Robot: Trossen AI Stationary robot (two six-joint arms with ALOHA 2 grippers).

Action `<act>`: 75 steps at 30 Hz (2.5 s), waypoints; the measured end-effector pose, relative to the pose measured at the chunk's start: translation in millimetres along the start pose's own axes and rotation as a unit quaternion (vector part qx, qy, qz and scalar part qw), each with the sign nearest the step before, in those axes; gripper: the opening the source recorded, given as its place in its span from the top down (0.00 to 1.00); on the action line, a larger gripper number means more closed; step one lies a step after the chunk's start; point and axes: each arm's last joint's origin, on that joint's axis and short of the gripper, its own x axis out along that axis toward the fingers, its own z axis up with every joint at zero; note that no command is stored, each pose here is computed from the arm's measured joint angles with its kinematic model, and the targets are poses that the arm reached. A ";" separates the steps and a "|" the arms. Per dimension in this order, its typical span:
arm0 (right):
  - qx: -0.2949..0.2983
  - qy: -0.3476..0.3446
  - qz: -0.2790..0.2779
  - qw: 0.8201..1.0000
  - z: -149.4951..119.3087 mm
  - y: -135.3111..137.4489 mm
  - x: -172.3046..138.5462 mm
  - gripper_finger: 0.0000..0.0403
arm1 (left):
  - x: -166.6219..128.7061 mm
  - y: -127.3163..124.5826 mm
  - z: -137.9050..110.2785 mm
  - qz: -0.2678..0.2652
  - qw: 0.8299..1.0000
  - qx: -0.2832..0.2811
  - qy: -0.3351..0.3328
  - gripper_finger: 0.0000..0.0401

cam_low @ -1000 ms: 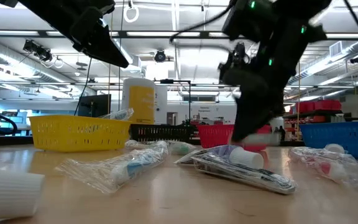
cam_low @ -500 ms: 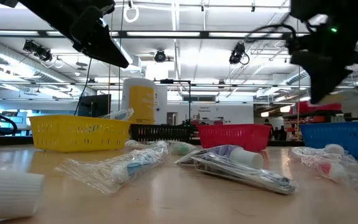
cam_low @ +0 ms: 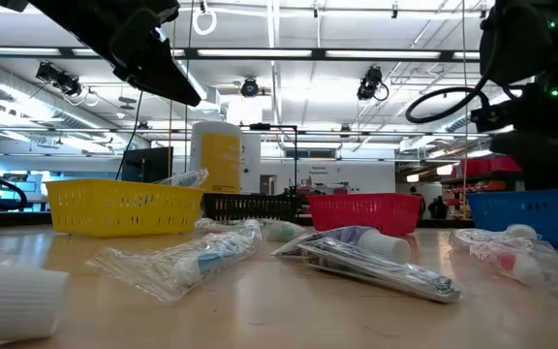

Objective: Pick & Place Travel size toiletries
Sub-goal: Put the silver nail cutter into the blue basket, then put the green toothbrush into the yellow basket

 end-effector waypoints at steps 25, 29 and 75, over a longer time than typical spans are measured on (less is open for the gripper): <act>-0.131 -0.229 0.160 0.951 40.8 49.2 -51.1 0.70 | -1.0 -8.5 7.7 -0.124 0.988 -0.088 -0.008 0.72; -0.147 -0.259 0.219 0.929 42.9 59.3 -44.3 0.70 | 0.7 -14.3 12.6 -0.173 0.979 -0.109 -0.021 0.72; -0.324 -0.382 0.176 0.848 76.7 56.8 -26.3 0.70 | 163.9 -53.4 22.2 -0.221 0.899 0.241 0.291 0.53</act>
